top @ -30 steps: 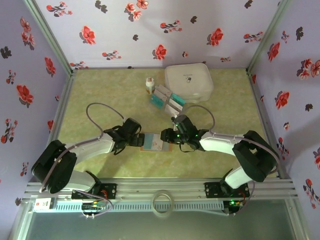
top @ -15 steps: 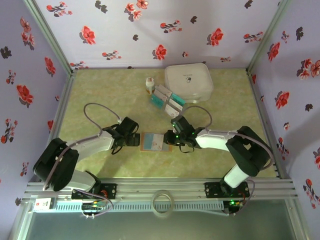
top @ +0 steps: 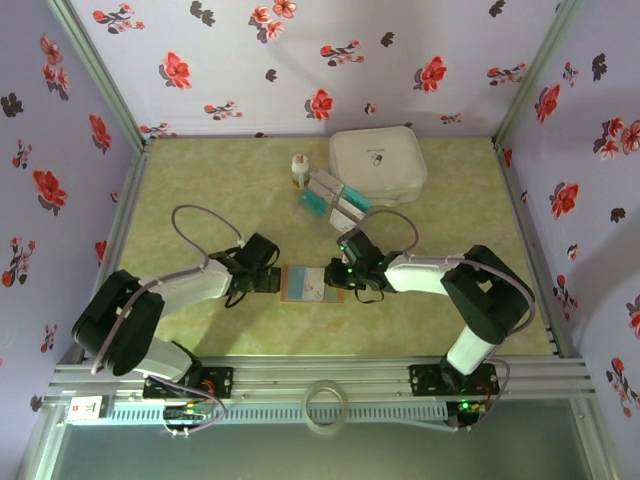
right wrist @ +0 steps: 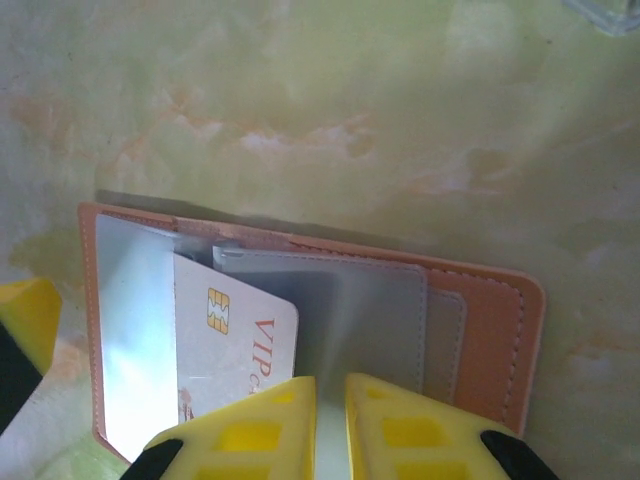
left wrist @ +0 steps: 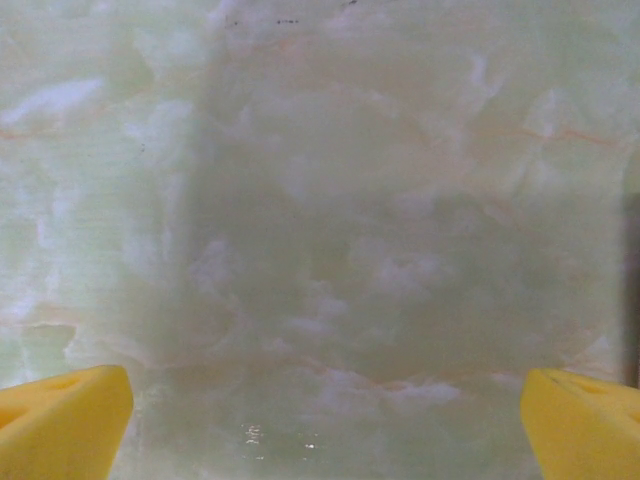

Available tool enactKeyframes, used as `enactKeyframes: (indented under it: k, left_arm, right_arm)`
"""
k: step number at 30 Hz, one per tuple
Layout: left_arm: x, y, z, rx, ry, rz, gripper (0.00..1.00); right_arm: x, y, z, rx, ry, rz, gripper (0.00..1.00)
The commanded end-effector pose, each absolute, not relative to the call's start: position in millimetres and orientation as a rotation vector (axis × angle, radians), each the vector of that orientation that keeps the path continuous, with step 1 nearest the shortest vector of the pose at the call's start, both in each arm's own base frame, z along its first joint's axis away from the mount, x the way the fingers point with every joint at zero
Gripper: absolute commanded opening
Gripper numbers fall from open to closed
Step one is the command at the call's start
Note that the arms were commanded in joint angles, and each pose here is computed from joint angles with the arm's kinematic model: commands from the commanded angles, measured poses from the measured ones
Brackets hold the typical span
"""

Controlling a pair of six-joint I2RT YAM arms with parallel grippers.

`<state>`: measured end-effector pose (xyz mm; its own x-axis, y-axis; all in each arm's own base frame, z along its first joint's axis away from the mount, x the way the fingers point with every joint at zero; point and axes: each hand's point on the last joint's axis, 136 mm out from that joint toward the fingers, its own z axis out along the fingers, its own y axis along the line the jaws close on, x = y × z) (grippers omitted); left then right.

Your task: Put the credit cards into the card holder

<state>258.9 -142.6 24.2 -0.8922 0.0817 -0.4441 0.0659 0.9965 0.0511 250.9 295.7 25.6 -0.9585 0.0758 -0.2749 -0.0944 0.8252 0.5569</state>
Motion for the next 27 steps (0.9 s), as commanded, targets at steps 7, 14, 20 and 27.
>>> enactKeyframes:
  k: [7, 14, 20, 27]
  left_arm:
    - [266.6, -148.3, 25.8, 0.107, 2.667, 0.032, 1.0]
    - [265.5, -148.5, 29.0, 0.111, 2.665, 0.027, 1.0]
    - [262.8, -140.9, 34.3, 0.099, 2.662, 0.066, 1.0]
    - [264.3, -141.2, 36.2, 0.119, 2.661, 0.115, 1.0]
  right_arm:
    - [255.3, 311.6, 28.4, -0.047, 2.712, 0.893, 0.13]
    - [252.8, 309.8, 38.2, -0.072, 2.706, 0.882, 0.2]
    - [250.1, 293.8, 57.4, -0.099, 2.685, 0.798, 0.28]
    - [246.0, 284.7, 49.9, -0.123, 2.731, 0.708, 0.15]
